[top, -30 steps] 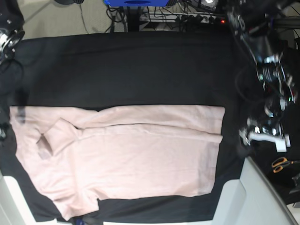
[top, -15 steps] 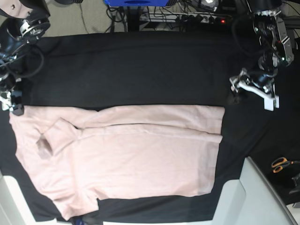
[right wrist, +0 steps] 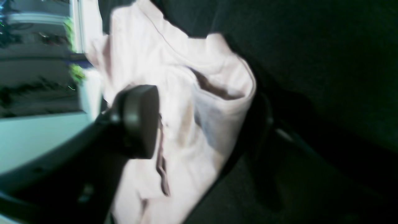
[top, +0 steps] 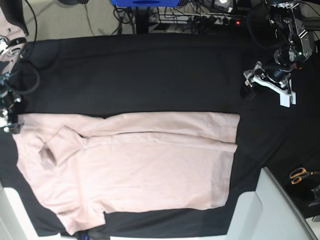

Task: Fold the T-shirt properly
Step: 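Open both grippers and raise them off the folded edge, then grasp the folded edge again with both grippers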

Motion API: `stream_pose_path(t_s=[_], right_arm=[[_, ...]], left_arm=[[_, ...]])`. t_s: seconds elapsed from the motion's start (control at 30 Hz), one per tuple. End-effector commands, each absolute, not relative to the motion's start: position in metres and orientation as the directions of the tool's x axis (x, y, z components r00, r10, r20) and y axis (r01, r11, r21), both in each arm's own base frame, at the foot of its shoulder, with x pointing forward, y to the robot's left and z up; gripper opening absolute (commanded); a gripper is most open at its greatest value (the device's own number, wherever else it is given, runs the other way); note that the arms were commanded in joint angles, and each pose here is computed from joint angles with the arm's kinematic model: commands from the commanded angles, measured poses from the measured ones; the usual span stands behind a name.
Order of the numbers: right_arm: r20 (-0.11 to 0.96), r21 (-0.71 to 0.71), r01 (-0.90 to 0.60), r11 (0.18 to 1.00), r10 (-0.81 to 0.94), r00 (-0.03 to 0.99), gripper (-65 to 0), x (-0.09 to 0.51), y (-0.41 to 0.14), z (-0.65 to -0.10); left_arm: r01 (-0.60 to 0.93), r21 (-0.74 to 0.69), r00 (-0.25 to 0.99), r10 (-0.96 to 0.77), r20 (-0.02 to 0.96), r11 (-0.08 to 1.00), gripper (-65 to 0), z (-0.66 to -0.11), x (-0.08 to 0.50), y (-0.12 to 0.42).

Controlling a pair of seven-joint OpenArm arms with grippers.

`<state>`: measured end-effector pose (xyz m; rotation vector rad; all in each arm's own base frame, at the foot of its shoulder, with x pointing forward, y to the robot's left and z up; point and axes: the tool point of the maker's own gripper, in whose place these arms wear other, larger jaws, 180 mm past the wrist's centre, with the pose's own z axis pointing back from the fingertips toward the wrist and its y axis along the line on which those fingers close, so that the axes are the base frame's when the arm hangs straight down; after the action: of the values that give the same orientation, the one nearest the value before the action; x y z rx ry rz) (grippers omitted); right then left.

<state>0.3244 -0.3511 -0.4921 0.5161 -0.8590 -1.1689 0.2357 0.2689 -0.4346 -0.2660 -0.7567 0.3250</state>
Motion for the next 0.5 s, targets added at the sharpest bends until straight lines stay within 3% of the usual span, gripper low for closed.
stream_pose_path(t_s=[0.0, 0.13, 0.17, 0.47], right_arm=[[0.304, 0.732, 0.583, 0.353, -0.935, 0.184, -38.9, 0.328, -0.346, -0.493], [0.304, 0.735, 0.577, 0.356, -0.934, 0.188, -62.7, 0.332, -0.343, -0.491], [0.303, 0.735, 0.577, 0.356, -0.934, 0.189, -65.0, 0.332, -0.343, -0.491], [0.299, 0.724, 0.587, 0.363, -0.932, 0.206, -64.4, 0.325, -0.341, -0.497]], left_arm=[[-0.180, -0.363, 0.649, 0.388, 0.654, 0.914, -14.8, -0.425, 0.243, 0.270], [-0.185, -0.387, 0.643, 0.409, 0.648, 0.903, -14.6, -0.427, 0.245, 0.261], [-0.182, -0.394, 0.635, 0.414, 0.652, 0.901, -14.5, -0.425, 0.249, 0.259], [-0.314, -0.512, 0.576, 0.589, 0.567, 0.800, -14.5, -0.455, 0.266, 0.259]])
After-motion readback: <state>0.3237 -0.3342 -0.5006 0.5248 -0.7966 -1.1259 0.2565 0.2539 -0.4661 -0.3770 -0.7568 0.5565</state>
